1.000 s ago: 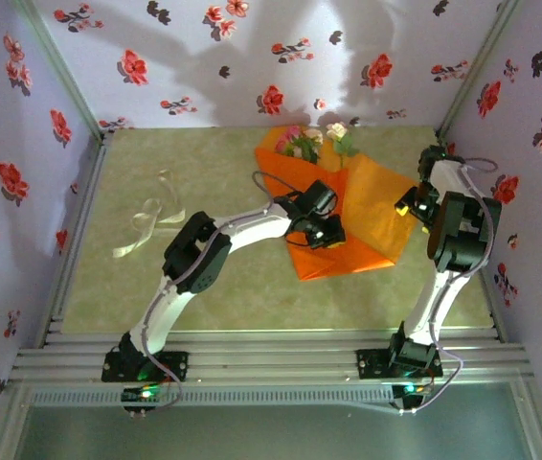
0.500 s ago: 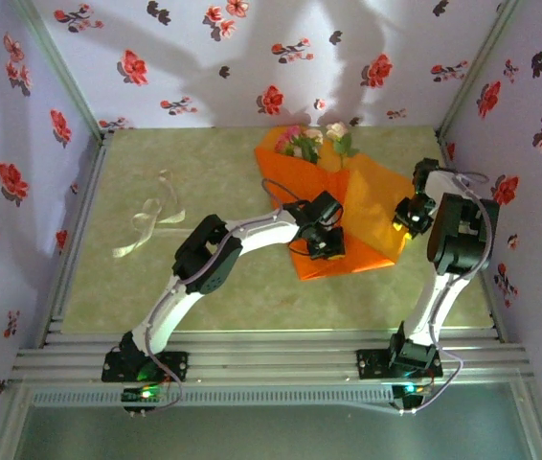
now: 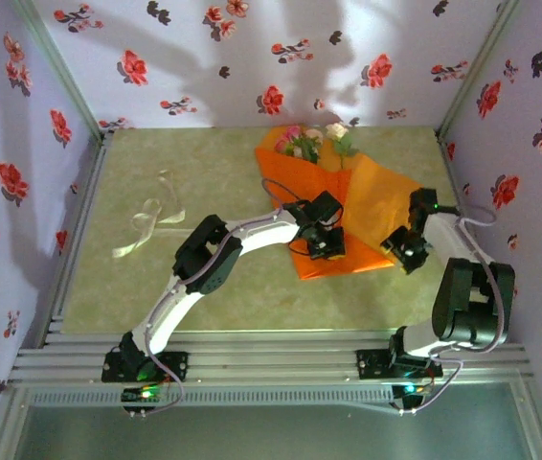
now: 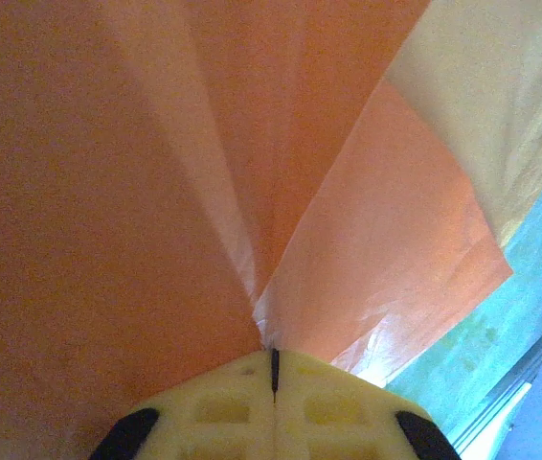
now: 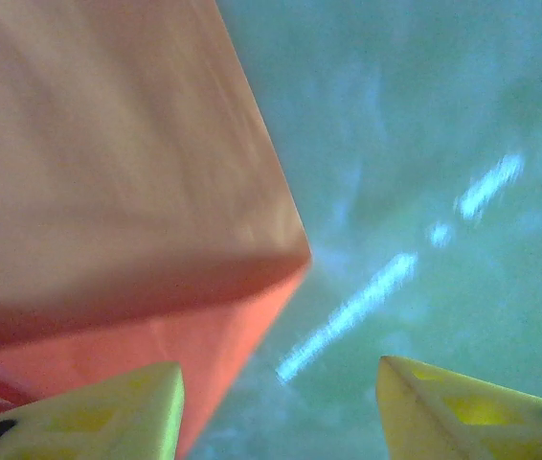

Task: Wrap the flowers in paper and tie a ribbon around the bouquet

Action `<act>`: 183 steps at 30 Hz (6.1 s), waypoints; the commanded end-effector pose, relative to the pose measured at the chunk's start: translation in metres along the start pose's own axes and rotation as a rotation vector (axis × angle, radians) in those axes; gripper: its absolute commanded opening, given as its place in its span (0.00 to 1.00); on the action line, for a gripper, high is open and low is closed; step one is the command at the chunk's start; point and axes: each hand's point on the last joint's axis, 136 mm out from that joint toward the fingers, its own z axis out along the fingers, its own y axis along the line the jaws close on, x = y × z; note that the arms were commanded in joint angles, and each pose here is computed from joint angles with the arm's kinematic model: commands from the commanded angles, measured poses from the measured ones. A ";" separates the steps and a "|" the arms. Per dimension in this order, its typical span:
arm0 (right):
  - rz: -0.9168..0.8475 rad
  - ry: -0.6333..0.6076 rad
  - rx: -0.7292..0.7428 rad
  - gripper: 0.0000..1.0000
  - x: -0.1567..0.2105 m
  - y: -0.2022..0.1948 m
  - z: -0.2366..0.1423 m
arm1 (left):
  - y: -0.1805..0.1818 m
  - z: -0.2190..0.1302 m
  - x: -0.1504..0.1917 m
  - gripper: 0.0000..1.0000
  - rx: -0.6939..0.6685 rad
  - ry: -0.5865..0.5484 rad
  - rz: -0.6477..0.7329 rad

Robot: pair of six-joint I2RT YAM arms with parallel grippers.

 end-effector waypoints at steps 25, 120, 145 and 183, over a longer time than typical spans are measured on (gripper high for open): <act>0.218 -0.015 -0.010 0.17 -0.013 -0.004 0.044 | 0.019 0.005 0.005 0.01 -0.056 0.033 0.019; -1.029 -0.157 -0.346 0.00 0.166 0.240 -0.026 | 0.078 -0.167 -0.062 0.22 0.351 -0.623 -0.404; -1.162 -0.097 -0.380 0.00 0.194 0.244 -0.007 | 0.084 -0.182 -0.087 0.61 0.091 -0.388 -0.126; -1.141 -0.096 -0.390 0.00 0.193 0.232 -0.006 | 0.099 -0.168 -0.081 0.56 0.303 -0.447 -0.356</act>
